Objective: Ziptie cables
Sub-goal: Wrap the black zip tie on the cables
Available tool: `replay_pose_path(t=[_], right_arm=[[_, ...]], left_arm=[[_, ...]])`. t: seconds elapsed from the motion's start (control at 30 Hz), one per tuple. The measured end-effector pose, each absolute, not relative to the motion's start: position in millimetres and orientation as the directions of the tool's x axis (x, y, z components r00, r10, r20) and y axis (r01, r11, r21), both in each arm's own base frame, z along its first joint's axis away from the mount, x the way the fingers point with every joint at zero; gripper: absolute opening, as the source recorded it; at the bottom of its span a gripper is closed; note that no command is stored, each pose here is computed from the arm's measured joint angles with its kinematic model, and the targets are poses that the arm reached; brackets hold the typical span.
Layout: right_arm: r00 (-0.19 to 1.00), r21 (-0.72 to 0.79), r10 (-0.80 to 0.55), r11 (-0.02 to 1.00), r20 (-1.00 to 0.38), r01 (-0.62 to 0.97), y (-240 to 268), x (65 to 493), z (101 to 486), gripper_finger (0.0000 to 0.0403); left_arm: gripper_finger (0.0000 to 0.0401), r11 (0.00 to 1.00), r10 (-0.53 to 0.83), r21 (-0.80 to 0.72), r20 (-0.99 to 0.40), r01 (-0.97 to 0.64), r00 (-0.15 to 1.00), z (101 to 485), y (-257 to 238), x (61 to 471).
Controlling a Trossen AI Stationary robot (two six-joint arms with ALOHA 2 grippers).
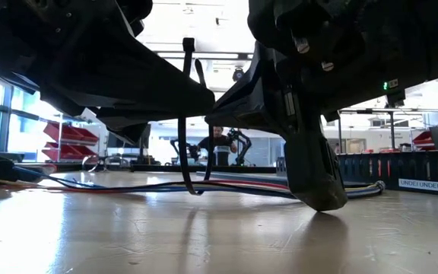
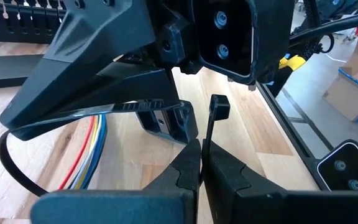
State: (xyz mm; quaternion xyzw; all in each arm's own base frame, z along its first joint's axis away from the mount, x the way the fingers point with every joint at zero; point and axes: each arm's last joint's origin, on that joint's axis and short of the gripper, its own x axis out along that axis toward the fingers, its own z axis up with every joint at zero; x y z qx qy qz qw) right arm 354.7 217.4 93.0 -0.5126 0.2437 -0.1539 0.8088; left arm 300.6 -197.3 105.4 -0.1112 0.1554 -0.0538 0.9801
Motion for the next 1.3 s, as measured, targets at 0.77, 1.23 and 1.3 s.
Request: replay_pose_path(t=[0.77, 1.23, 1.3], right_arm=[[0.848, -0.899, -0.473, 0.438, -0.239, -0.008, 218.6, 355.8, 94.4, 0.0000], [0.852, -0.891, -0.469, 0.453, -0.232, 0.007, 219.4, 356.2, 95.7, 0.0000], [0.858, -0.888, -0.464, 0.460, -0.223, 0.018, 221.1, 356.1, 97.2, 0.0000]], left_arm=[[0.0000, 0.964, -0.133, -0.259, -0.286, 0.057, 0.949, 106.1, -195.4, 302.2], [0.0000, 0.964, -0.135, -0.259, -0.287, 0.059, 0.948, 105.9, -195.5, 302.2], [0.0000, 0.964, -0.135, -0.259, -0.287, 0.059, 0.948, 105.9, -195.5, 302.2]])
